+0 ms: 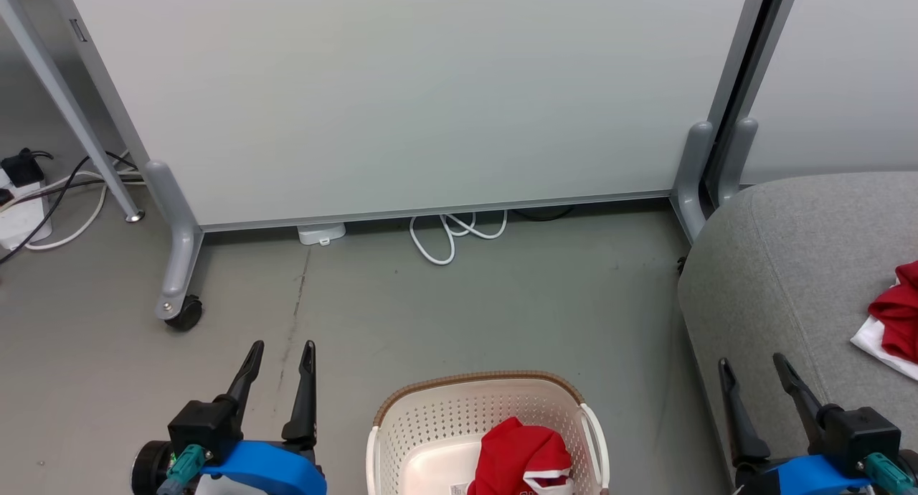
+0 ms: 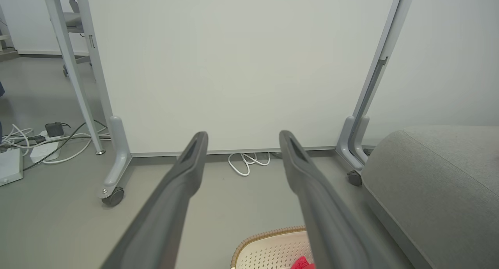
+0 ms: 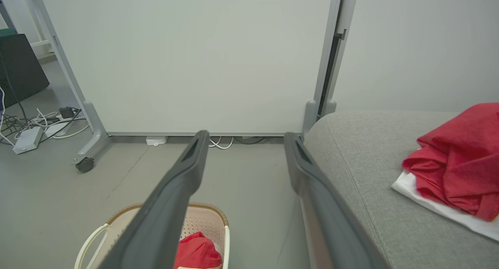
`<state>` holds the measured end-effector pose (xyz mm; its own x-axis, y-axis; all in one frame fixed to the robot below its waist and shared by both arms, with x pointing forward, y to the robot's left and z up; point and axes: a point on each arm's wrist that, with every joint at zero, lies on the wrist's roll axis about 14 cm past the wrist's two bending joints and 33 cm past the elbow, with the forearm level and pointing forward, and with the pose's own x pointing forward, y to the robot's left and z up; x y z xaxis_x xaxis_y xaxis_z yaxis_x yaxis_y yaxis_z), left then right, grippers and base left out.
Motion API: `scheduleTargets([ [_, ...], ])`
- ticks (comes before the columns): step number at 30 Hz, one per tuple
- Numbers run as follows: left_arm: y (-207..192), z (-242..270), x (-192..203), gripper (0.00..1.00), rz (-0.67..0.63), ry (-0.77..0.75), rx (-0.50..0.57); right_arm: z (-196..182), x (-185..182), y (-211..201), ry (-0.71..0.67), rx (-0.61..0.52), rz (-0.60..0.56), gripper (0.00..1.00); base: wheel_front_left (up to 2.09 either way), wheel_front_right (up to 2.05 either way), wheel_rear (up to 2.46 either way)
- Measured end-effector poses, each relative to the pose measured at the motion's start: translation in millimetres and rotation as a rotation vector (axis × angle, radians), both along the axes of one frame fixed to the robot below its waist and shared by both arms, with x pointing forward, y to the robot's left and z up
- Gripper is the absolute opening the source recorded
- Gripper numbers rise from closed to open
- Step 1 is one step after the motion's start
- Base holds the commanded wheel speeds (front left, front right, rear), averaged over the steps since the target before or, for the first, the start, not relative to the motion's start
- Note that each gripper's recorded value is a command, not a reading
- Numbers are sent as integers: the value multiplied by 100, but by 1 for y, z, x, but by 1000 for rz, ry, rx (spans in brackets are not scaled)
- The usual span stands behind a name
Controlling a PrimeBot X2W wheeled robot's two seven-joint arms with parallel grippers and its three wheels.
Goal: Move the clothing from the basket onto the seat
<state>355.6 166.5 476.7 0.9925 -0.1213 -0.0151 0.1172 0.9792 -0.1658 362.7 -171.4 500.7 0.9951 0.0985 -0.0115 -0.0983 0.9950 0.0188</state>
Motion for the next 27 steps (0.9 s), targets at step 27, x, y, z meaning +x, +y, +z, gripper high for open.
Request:
scheduleTargets([
  [27,-22,-27,18,100,-54,82,-14,-1,27,3,-5,13,4,100,0,0,0],
])
